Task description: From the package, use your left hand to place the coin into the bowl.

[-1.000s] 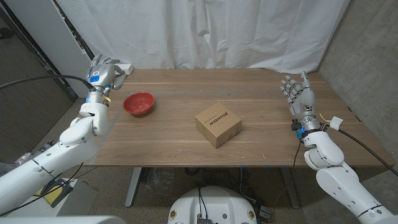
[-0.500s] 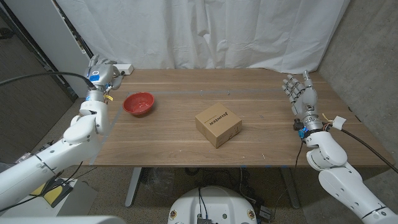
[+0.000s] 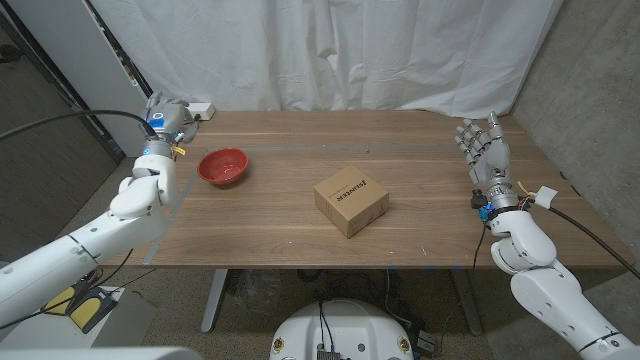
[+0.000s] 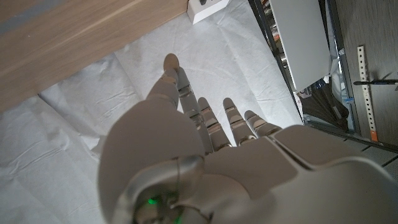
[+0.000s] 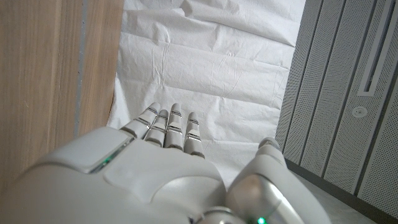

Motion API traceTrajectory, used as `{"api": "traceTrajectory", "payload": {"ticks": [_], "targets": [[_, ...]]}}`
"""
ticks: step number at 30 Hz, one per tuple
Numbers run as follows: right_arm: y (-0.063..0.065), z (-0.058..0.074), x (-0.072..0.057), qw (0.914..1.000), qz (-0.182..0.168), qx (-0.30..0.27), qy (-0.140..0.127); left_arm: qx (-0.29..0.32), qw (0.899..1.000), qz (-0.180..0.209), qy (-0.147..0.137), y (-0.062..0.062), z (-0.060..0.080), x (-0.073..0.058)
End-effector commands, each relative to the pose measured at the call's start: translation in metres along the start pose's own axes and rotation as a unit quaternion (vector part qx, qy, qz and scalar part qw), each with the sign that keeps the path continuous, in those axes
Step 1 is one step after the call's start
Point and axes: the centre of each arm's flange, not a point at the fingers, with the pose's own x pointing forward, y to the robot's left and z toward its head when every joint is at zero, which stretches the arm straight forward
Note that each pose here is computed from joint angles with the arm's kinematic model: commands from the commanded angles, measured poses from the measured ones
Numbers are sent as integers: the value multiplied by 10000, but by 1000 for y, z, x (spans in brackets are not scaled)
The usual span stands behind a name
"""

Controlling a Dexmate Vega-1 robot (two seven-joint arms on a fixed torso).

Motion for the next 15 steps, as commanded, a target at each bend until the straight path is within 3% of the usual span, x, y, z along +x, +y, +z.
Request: {"api": "traceTrajectory", "payload": {"ticks": [1, 11, 15], "targets": [[3, 3, 5, 10000, -22, -24, -63, 50, 9992, -390, 15, -23, 10, 11], [5, 4, 13, 10000, 11, -76, -49, 114, 9978, -660, 17, -39, 17, 17], [6, 6, 14, 9999, 14, -118, -30, 91, 9969, -780, 28, -51, 18, 19]]}}
